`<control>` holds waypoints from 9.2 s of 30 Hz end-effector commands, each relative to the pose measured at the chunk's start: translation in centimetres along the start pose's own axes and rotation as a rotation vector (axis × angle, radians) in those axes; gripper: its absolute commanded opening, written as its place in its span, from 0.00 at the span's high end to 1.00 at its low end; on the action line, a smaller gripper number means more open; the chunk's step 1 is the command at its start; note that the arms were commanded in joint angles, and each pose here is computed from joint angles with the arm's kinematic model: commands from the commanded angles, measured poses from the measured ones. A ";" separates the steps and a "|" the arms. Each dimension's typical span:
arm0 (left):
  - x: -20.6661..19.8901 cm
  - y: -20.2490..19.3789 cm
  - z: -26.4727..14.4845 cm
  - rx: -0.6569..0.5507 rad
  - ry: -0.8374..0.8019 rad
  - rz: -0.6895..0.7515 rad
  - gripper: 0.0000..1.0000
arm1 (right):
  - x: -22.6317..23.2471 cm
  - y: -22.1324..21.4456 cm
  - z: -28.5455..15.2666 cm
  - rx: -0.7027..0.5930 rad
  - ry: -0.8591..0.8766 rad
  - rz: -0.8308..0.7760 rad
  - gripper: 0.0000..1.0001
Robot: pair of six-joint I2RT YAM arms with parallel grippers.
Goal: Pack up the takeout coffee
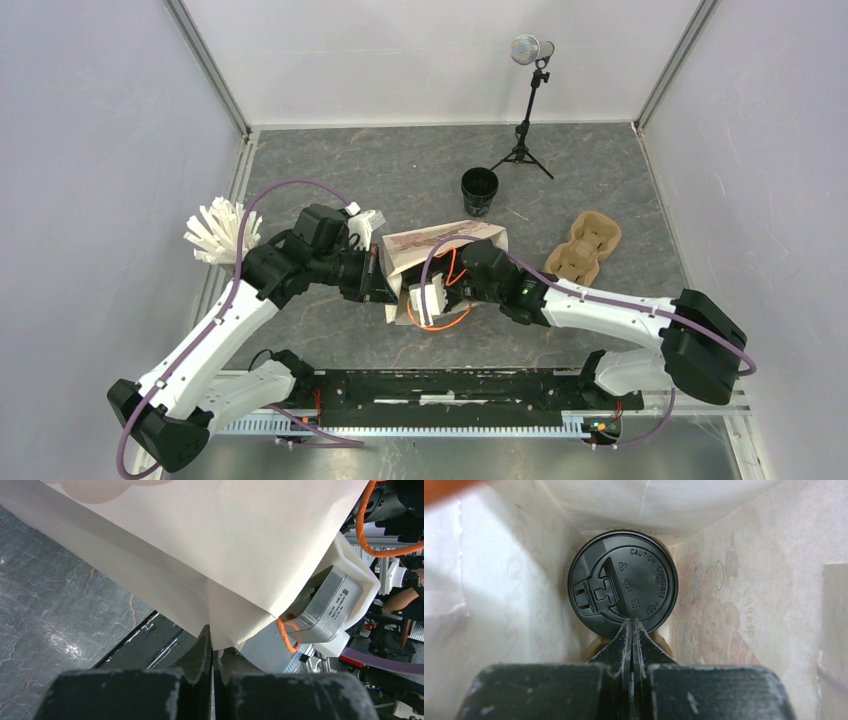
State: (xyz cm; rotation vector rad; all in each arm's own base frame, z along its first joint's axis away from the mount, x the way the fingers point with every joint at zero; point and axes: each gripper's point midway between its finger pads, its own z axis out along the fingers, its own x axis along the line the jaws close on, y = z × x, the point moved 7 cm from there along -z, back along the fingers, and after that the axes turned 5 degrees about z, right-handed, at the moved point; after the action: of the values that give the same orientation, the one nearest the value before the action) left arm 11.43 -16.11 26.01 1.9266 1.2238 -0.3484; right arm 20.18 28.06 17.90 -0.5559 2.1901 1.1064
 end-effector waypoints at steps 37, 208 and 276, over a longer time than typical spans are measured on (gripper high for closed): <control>-2.8 3.4 -1.5 -0.083 -0.049 -0.027 0.98 | -6.8 7.1 -9.7 -0.146 -0.163 0.198 0.69; 17.6 3.8 -15.0 -0.344 1.352 -0.445 0.78 | -7.0 5.6 -20.8 -0.101 -0.672 0.861 0.02; -4.1 7.1 -26.2 -0.809 0.876 -0.136 0.98 | -10.1 7.9 -21.4 -0.223 -0.742 0.914 0.02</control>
State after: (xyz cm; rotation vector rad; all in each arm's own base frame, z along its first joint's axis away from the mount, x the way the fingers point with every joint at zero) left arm 10.73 1.27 47.35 1.3294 1.7899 1.0191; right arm 15.22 15.67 36.64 0.7608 1.6930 1.6087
